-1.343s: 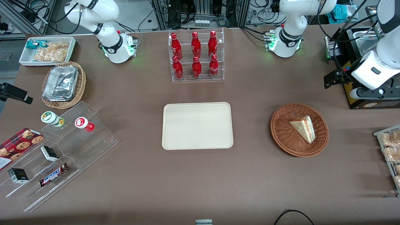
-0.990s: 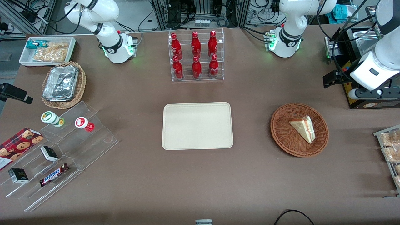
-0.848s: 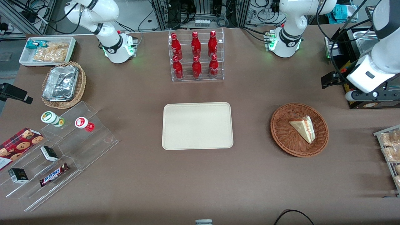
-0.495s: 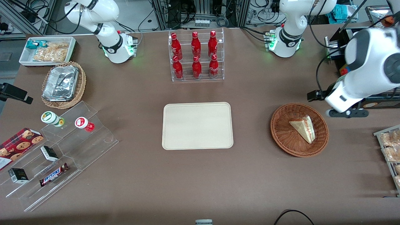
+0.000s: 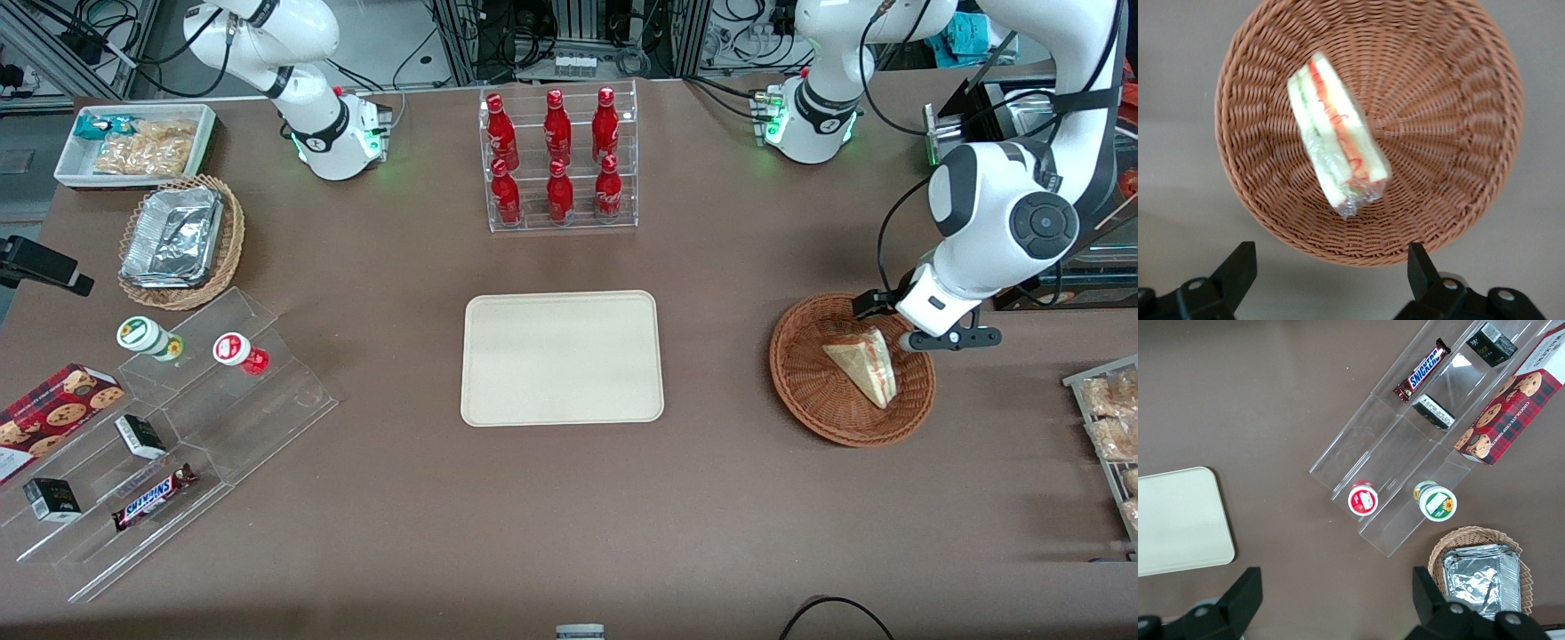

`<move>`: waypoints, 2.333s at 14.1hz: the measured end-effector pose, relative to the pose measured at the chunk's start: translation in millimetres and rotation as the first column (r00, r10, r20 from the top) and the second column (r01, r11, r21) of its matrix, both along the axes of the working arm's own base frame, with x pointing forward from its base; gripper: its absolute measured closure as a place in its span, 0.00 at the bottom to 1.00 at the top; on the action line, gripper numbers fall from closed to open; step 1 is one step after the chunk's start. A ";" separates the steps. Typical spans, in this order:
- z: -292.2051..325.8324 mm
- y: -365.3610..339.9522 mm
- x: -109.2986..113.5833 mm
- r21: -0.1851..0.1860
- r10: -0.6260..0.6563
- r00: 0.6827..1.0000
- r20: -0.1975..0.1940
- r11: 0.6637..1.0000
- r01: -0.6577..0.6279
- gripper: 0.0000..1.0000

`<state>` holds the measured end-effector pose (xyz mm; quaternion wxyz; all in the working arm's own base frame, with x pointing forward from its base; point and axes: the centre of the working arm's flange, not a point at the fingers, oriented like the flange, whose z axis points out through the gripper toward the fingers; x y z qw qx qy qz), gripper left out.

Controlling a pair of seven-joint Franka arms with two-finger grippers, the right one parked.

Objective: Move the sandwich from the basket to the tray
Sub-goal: 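Lower the left gripper and close it on the wrapped sandwich, then lift the sandwich out of the basket and carry it over the cream tray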

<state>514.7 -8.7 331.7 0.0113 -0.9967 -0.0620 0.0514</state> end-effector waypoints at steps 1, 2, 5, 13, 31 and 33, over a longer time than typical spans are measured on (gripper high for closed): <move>-2.9 -0.1 1.4 0.006 0.073 0.997 0.014 0.997 -0.073 0.00; -6.0 -0.8 3.2 0.011 0.159 0.987 0.025 0.987 -0.159 0.00; -16.2 -4.1 10.6 0.012 0.423 0.903 0.072 0.905 -0.425 0.00; -66.2 -7.6 21.5 -0.006 0.594 0.798 0.101 0.802 -0.597 0.04; 16.4 -210.4 28.8 0.063 0.231 0.973 0.007 0.971 -0.231 0.85; 10.3 -261.0 36.7 0.054 0.169 0.985 0.014 0.984 -0.170 0.85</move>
